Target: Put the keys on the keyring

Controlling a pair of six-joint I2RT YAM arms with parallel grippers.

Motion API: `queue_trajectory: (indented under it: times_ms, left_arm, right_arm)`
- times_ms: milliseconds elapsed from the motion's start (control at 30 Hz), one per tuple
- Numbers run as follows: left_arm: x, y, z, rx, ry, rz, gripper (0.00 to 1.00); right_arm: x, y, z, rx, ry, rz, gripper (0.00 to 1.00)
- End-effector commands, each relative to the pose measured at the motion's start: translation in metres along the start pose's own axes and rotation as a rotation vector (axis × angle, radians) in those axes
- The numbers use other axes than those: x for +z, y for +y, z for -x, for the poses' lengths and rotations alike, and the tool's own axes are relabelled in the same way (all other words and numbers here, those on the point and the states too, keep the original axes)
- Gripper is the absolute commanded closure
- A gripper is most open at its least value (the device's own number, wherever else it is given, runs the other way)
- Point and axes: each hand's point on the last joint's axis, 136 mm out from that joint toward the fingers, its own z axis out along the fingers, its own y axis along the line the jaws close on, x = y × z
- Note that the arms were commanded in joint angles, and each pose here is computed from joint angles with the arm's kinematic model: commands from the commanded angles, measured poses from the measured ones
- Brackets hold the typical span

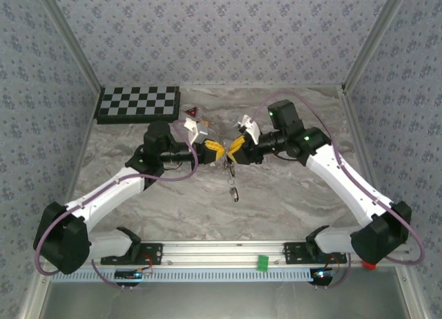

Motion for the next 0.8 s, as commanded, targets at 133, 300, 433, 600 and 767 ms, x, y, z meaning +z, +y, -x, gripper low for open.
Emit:
queue_trajectory:
  times_ms: [133, 300, 433, 600, 767]
  left_arm:
    - [-0.006, -0.017, 0.041, 0.100, -0.130, 0.002, 1.00]
    - [-0.008, -0.016, 0.049, 0.106, -0.178, 0.022, 1.00]
    - [-0.010, -0.015, 0.056, 0.105, -0.227, 0.036, 1.00]
    - [-0.010, -0.012, 0.064, 0.101, -0.282, 0.049, 1.00]
    - [-0.011, -0.011, 0.069, 0.094, -0.324, 0.049, 1.00]
  right_arm:
    - [-0.018, -0.009, 0.018, 0.032, -0.193, -0.091, 0.67]
    - [-0.028, -0.014, 0.019, 0.058, -0.278, -0.144, 0.66]
    - [-0.036, -0.018, 0.023, 0.082, -0.371, -0.177, 0.65]
    - [-0.040, -0.019, 0.023, 0.116, -0.464, -0.169, 0.64]
    - [-0.040, -0.019, 0.028, 0.135, -0.544, -0.133, 0.61]
